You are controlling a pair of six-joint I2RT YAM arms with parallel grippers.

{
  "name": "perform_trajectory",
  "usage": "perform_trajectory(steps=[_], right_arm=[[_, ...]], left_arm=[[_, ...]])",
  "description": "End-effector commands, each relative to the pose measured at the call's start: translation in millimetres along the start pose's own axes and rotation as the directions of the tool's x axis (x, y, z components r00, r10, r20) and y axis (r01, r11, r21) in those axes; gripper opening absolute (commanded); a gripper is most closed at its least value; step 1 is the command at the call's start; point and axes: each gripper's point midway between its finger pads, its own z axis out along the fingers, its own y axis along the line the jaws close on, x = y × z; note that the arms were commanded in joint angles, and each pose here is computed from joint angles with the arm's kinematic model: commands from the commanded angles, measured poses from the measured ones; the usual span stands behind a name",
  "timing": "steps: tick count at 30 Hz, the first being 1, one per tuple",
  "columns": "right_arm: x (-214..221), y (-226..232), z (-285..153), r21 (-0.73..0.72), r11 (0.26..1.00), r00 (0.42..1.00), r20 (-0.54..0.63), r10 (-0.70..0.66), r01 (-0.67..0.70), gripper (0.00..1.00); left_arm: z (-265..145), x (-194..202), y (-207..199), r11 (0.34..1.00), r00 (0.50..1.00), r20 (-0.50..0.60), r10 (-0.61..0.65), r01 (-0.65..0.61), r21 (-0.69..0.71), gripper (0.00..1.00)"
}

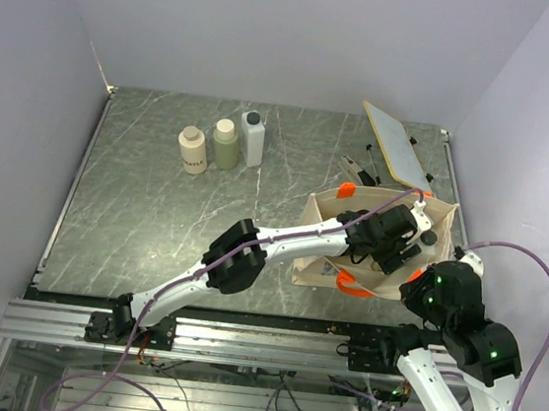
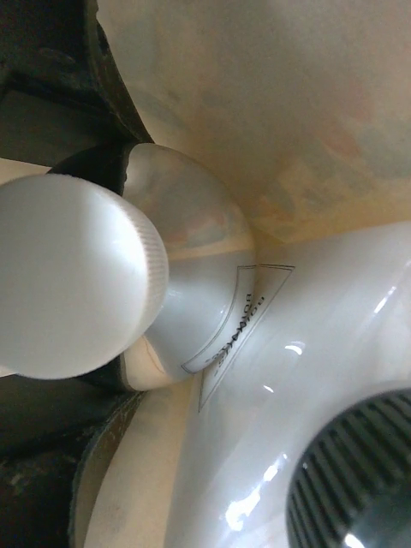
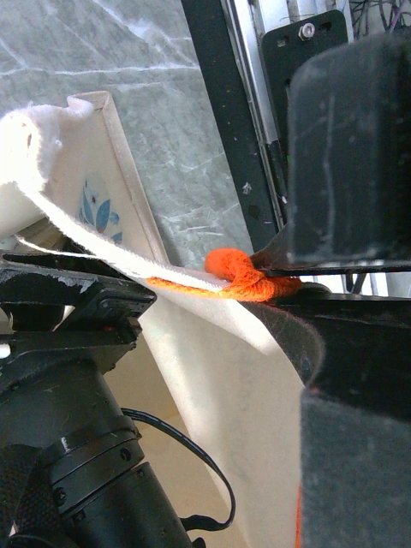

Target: Take the personal care products out of the canvas bag

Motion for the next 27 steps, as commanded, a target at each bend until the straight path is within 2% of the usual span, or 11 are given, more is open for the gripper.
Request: perform_trajectory(steps=[1, 8, 15, 20, 21, 27], right_arm=[[2.3, 1.1, 2.9, -0.009, 1.000, 1.000, -0.007, -0.023, 0.023, 0.00], [1.5, 0.1, 1.7, -0.012, 1.000, 1.000, 0.006, -0.010, 0.011, 0.00], [0.5, -1.6, 0.5, -0.010, 1.000, 1.000, 0.022, 0.006, -0.006, 0.00], [0.0, -2.2, -0.1, -0.014, 1.000, 0.999, 0.032, 0.016, -0.016, 0.00], [-0.5, -2.7, 0.1, -0.012, 1.000, 0.999, 0.037, 0.019, -0.019, 0.00], [-0.9, -3.3, -1.2, -0.020, 1.000, 0.998, 0.049, 0.026, -0.025, 0.00]], left_arm=[[-32.2, -58.0, -2.3, 1.000, 0.987, 0.161, 0.006, -0.009, 0.021, 0.26], [-82.5, -95.8, 1.6, 1.000, 0.970, 0.242, 0.023, -0.023, -0.001, 0.07], [-136.8, -132.7, -12.9, 0.996, 0.947, 0.320, -0.009, -0.020, 0.089, 0.07], [-182.7, -153.2, -15.6, 0.984, 0.931, 0.357, -0.080, 0.016, 0.177, 0.07], [-205.0, -163.3, -13.2, 0.976, 0.919, 0.378, -0.115, 0.035, 0.213, 0.07], [-271.4, -190.8, 15.8, 0.950, 0.866, 0.436, -0.247, 0.128, 0.284, 0.07]])
